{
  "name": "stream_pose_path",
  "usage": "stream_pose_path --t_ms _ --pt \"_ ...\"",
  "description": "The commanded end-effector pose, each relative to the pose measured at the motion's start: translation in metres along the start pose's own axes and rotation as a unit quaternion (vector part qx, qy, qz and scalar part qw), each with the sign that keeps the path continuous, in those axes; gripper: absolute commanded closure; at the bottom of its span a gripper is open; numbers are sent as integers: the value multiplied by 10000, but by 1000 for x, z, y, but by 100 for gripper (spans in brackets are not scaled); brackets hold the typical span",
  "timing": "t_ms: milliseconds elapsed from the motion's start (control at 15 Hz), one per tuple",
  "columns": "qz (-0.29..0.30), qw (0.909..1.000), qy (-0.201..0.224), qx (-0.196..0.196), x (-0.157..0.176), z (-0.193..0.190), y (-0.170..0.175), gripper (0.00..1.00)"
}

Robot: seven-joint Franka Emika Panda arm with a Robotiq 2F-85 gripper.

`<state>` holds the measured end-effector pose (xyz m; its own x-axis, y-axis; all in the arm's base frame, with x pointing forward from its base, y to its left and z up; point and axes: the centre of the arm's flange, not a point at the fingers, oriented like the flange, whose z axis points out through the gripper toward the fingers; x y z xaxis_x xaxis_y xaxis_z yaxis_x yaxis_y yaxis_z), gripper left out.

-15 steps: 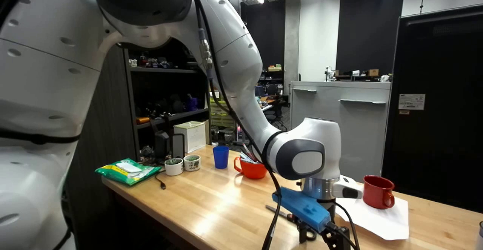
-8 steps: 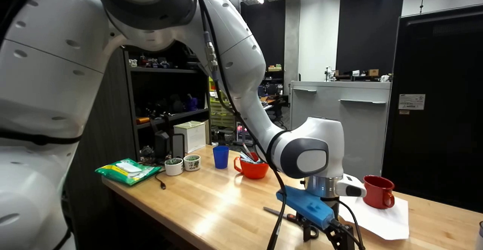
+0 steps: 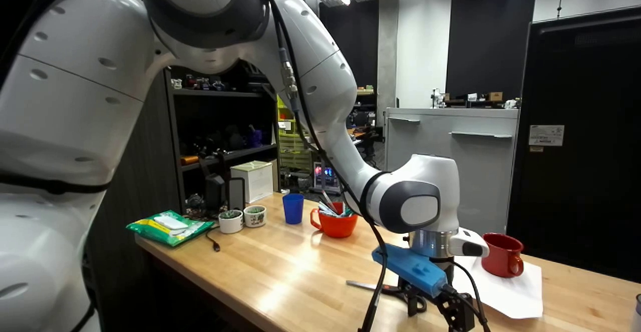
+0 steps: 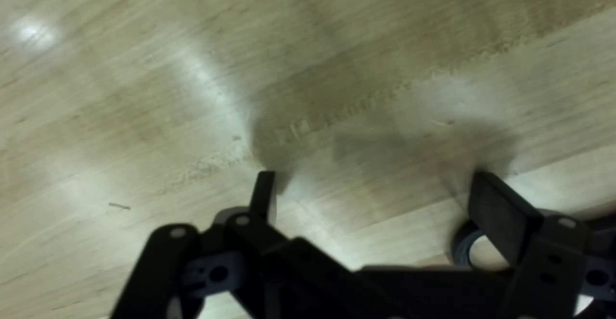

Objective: Move the black pair of scissors to the right and turn it in the opposite direction

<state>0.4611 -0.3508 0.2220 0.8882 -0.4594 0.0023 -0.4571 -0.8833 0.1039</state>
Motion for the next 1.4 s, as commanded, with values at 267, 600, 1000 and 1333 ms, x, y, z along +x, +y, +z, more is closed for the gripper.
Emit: stream_pose_path --t_ms 267,600,1000,1333 --pt "37 9997 -99 -213 21 13 -18 0" --pt "32 9996 -72 -266 31 12 -28 0" --pt "-12 9993 -88 -358 39 12 -38 0" --pt "-62 9990 -90 -436 45 12 -45 0"
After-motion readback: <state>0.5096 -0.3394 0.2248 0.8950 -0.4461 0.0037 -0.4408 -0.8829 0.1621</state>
